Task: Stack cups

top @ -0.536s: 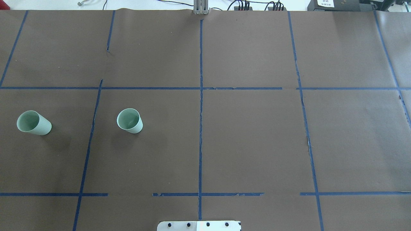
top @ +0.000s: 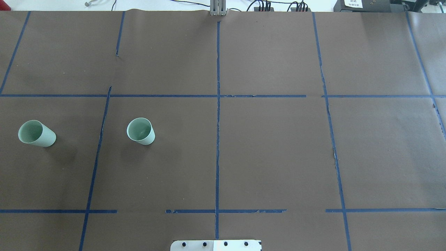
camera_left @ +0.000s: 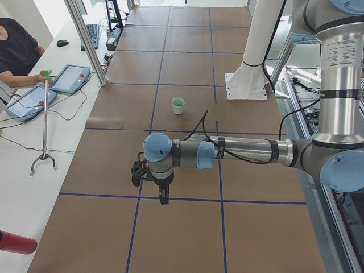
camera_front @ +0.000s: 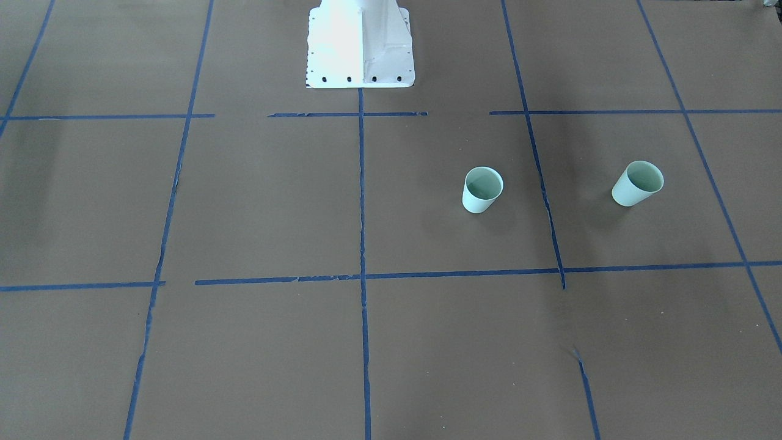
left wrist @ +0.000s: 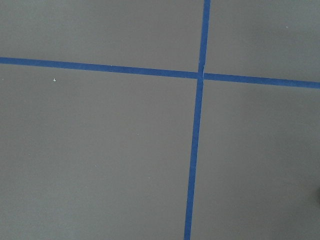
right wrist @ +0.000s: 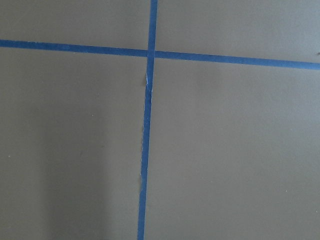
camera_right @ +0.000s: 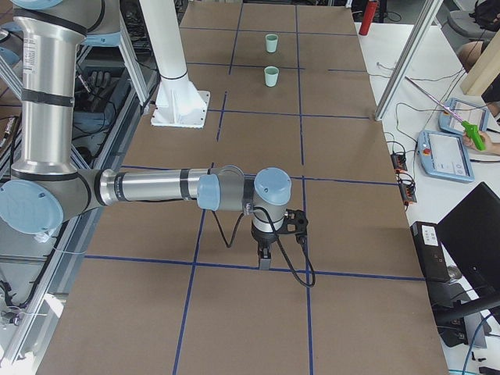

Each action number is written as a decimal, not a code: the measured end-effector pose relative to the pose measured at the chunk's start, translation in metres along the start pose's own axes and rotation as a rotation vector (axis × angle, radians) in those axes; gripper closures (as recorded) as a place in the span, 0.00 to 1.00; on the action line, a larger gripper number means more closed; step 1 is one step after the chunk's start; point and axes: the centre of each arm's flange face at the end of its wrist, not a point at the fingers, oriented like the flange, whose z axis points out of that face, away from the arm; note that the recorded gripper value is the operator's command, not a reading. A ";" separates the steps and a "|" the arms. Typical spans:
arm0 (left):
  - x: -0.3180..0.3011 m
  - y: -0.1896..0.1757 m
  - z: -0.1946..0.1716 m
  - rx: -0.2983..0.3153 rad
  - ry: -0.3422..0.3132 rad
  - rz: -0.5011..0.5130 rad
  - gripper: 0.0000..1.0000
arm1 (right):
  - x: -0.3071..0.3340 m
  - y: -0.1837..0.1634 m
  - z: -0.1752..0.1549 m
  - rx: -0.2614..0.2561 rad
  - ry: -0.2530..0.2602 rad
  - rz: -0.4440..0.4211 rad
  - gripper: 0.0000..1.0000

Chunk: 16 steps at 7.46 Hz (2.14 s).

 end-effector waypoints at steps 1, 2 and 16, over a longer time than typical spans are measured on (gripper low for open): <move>0.001 -0.001 0.000 0.006 0.001 0.008 0.00 | 0.000 0.000 0.000 0.000 0.000 0.000 0.00; 0.002 -0.003 0.001 0.017 0.000 0.026 0.00 | 0.000 0.000 0.000 -0.001 0.000 0.001 0.00; 0.174 0.012 0.107 0.003 0.106 -0.039 0.00 | 0.000 0.000 0.000 -0.001 0.000 0.001 0.00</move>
